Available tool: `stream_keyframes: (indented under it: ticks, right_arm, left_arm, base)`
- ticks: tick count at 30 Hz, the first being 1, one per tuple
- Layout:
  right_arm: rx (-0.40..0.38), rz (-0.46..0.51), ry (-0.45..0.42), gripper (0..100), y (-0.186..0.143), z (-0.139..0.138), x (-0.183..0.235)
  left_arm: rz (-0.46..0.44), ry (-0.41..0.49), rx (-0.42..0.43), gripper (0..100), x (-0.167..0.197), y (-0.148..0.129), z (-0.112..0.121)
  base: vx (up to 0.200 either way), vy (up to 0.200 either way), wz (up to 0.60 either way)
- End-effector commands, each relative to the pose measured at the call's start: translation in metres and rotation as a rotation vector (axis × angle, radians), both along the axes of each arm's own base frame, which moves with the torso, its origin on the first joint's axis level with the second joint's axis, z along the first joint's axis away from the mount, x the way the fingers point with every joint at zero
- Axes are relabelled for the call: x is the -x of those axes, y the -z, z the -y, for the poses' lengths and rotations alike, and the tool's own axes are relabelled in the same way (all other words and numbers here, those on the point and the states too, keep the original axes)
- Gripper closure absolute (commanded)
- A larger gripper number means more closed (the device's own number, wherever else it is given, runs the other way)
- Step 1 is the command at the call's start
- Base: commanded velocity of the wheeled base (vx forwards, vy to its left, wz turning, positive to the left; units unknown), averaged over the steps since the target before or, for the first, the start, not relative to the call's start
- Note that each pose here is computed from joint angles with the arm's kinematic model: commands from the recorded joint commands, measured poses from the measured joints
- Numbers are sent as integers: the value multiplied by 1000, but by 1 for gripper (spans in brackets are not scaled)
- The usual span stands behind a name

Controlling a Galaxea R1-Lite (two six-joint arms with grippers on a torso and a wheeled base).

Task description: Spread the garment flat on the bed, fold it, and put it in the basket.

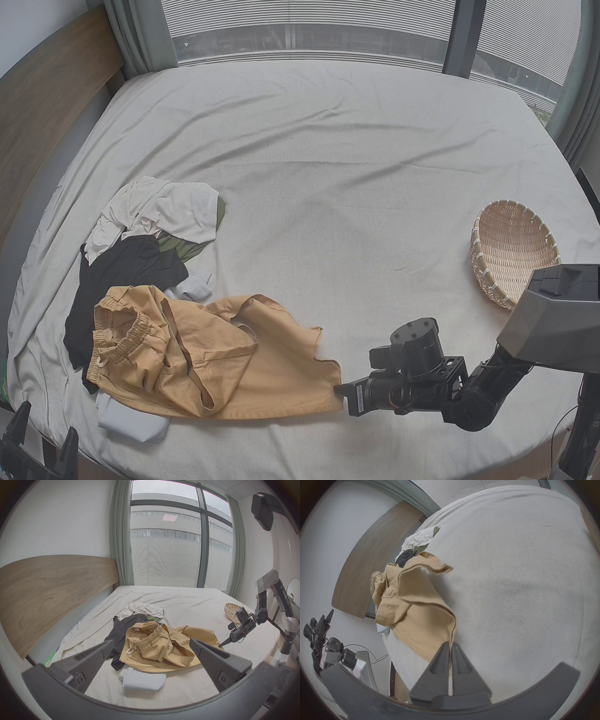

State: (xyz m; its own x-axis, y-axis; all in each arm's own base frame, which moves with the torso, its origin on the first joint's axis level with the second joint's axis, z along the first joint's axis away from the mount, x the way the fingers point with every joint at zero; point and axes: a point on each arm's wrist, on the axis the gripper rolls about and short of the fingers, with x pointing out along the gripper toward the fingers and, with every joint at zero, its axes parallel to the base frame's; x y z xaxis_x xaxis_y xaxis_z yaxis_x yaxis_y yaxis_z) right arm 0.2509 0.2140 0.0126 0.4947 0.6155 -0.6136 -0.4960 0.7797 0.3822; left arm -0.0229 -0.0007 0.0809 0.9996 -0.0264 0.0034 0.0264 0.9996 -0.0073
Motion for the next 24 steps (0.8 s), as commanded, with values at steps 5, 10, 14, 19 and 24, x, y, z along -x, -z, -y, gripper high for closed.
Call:
stream_keyframes:
  ticks: [5,10,14,19,24]
  right_arm:
    - [-2,0,11,100,-3,5,1]
    - [-6,9,14,100,-3,9,5]
    - [-3,14,34,100,-2,16,5]
    - [13,27,48,100,1,28,5]
    - [10,36,67,100,0,38,8]
  left_arm:
    - [-3,0,0,0,0,5,0]
    - [-3,0,0,0,0,5,0]
    - [-3,0,0,0,0,5,0]
    - [-3,0,0,0,0,5,0]
    - [-3,0,0,0,0,5,0]
  base:
    - [0,0,0]
    - [0,0,0]
    - [0,0,0]
    - [0,0,0]
    - [0,0,0]
